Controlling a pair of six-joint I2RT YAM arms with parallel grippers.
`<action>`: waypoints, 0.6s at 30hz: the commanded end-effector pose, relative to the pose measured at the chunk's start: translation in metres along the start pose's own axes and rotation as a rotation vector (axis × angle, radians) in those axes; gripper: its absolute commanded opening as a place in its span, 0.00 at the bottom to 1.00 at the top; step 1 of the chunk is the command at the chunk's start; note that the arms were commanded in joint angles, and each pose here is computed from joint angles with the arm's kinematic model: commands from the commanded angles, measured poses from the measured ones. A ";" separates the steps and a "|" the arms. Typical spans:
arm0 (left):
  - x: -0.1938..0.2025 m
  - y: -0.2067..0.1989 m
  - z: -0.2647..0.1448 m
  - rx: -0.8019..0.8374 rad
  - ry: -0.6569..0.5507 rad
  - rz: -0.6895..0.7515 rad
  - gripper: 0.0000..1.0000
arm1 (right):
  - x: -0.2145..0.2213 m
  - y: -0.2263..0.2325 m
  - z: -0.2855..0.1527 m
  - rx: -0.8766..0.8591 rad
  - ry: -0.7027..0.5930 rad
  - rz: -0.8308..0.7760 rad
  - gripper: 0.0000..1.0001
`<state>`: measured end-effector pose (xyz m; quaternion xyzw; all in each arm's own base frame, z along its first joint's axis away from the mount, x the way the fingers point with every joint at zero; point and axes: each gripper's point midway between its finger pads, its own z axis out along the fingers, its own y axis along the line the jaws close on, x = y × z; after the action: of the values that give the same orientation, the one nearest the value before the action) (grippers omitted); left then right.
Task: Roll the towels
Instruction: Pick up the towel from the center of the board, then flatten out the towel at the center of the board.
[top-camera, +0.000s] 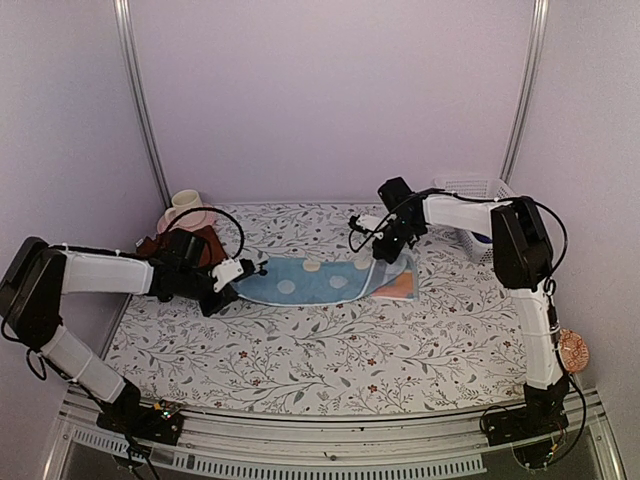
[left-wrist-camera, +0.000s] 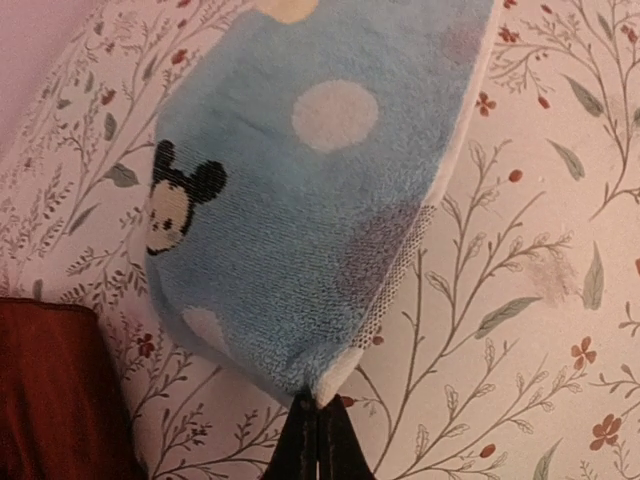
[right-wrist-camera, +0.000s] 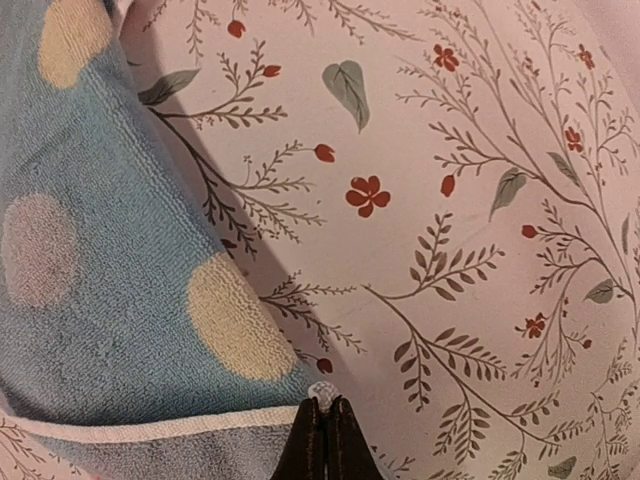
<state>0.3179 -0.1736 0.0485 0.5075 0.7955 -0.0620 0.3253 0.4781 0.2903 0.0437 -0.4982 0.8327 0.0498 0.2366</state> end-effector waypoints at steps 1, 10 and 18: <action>-0.040 0.046 -0.036 -0.113 -0.085 -0.020 0.00 | -0.041 -0.021 -0.070 0.134 -0.167 0.047 0.02; -0.074 0.072 -0.087 -0.220 -0.147 -0.017 0.00 | -0.053 -0.017 -0.168 0.247 -0.390 0.168 0.02; -0.099 0.098 -0.162 -0.398 -0.259 -0.041 0.00 | -0.045 0.008 -0.237 0.364 -0.531 0.278 0.02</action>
<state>0.3591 -0.1466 0.2141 0.4305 0.7640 0.0088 0.4806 0.4258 0.2558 0.2396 -0.3566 0.8066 0.0532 0.4683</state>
